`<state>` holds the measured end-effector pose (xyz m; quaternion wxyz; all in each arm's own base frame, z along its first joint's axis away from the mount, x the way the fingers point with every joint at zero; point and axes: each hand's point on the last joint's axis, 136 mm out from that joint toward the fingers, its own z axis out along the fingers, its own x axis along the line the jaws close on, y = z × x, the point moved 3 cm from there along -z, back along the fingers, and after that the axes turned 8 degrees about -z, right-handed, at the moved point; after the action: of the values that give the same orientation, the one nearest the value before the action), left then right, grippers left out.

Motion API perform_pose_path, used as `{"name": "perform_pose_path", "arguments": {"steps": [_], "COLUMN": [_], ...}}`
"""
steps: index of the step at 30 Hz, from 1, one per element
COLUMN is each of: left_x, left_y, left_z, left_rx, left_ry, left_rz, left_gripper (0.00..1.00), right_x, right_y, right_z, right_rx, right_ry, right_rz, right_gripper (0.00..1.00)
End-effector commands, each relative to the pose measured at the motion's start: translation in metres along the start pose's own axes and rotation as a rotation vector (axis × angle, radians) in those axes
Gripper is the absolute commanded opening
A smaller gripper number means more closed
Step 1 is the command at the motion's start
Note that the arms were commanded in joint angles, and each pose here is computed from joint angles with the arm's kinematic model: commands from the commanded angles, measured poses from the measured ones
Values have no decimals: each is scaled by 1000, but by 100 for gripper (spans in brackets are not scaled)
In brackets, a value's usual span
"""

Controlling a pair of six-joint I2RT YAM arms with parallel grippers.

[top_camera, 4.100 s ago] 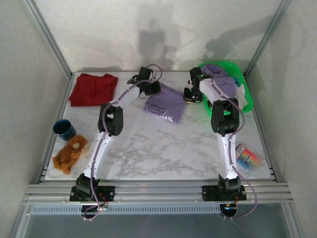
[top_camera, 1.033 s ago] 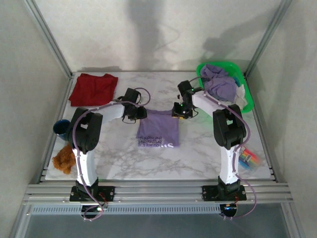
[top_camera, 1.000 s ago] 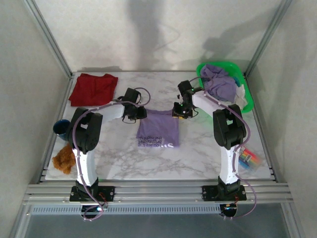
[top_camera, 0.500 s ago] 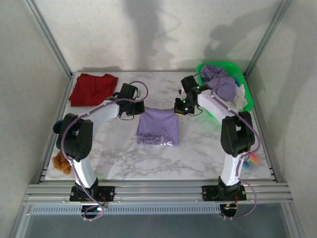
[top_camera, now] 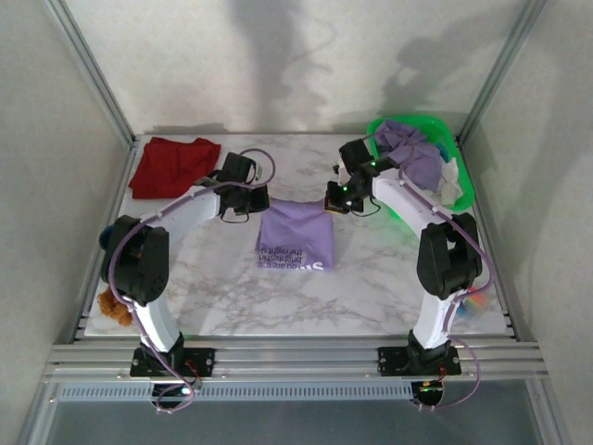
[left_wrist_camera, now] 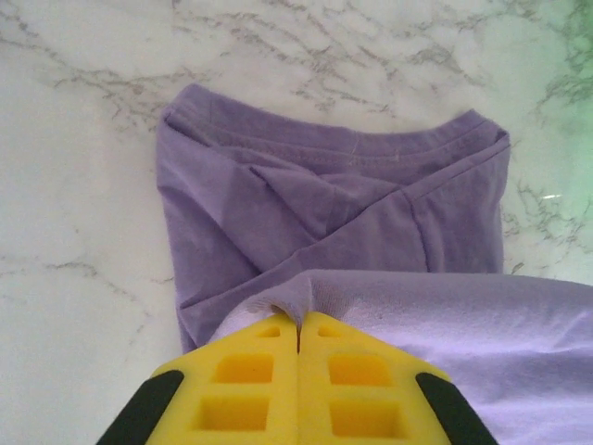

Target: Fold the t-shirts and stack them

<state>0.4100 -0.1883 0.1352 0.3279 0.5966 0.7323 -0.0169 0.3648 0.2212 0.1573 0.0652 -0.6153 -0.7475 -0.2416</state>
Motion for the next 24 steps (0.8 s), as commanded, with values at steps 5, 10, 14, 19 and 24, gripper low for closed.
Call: {"name": "perform_pose_path", "arguments": {"steps": [5,10,14,19,24], "left_x": [-13,-10,-6,4,15], "left_y": [25,34,45,60,72], "left_z": [0,8,39,101,134], "left_rx": [-27,-18,32,106,125], "left_ry": [-47,-56,-109,-136,-138], "left_rz": [-4,-17,-36,-48,-87], "left_gripper": [0,0,0,0,0], "right_x": [10,11,-2,-24,-38], "right_y": [8,20,42,79,104], "right_z": [-11,-8,15,60,84], "right_rx": [-40,-57,-75,-57,-38], "right_ry": [19,13,-6,-3,-37], "right_rz": [-64,-86,-93,-66,-49], "right_gripper": [0,0,0,0,0]}}
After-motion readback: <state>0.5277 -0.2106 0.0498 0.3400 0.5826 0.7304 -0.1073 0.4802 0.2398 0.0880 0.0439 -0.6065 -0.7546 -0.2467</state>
